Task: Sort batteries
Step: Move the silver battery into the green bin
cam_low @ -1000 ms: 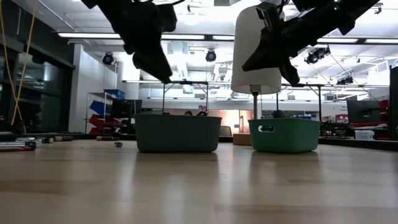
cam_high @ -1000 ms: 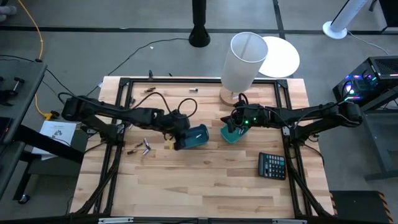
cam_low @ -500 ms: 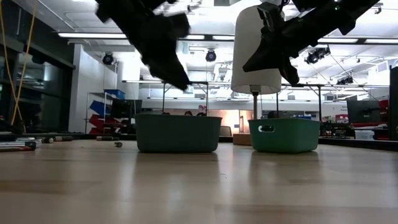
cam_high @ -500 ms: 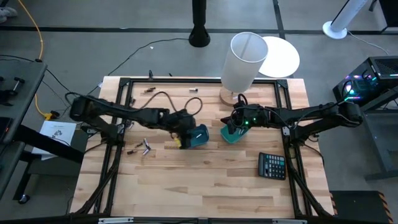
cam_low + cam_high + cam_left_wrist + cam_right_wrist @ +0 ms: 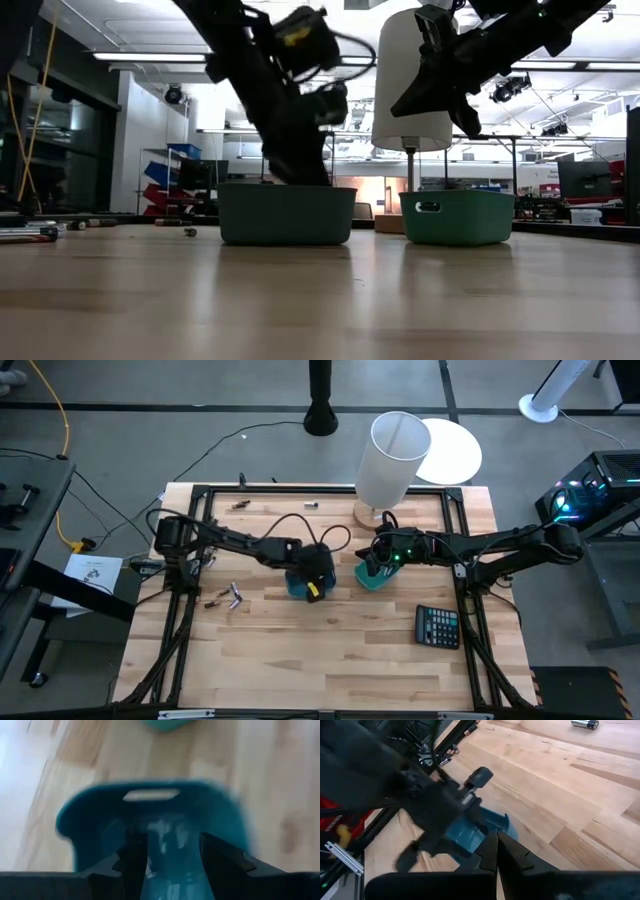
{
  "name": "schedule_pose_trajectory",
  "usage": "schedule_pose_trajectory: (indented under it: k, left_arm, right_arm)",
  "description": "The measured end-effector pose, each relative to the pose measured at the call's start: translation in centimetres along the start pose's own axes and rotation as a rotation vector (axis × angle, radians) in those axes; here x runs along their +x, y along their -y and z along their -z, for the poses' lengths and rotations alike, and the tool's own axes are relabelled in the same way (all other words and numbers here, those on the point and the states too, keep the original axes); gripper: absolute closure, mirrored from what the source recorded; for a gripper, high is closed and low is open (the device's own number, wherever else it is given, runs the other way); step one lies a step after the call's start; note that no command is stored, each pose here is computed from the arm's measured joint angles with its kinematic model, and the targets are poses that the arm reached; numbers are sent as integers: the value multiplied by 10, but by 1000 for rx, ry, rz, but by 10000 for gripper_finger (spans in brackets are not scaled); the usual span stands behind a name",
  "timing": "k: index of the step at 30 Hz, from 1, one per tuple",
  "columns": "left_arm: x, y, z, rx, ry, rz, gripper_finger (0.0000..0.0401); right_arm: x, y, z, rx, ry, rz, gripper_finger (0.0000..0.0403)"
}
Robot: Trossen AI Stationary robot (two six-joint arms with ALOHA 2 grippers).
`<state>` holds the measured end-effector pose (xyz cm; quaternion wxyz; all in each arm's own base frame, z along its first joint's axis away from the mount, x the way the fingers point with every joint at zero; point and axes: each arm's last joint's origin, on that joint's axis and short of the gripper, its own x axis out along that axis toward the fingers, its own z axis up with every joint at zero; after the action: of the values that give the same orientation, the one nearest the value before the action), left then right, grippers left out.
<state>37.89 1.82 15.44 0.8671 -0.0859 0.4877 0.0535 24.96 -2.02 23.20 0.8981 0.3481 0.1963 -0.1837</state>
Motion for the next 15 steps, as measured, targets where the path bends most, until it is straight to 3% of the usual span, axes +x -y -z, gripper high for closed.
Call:
schedule_pose_trajectory:
  k: [9, 11, 15]
  left_arm:
    - [30, -10, 15, -41, -109, -56, 247]
    - [34, -8, 18, -26, -124, -70, 276]
    - [32, -4, 17, -21, -108, -66, 373]
  right_arm:
    - [0, 0, 0, 1, 1, -1, 403]
    - [0, 0, 0, 1, 1, -1, 403]
    - [0, 0, 0, 1, 1, -1, 403]
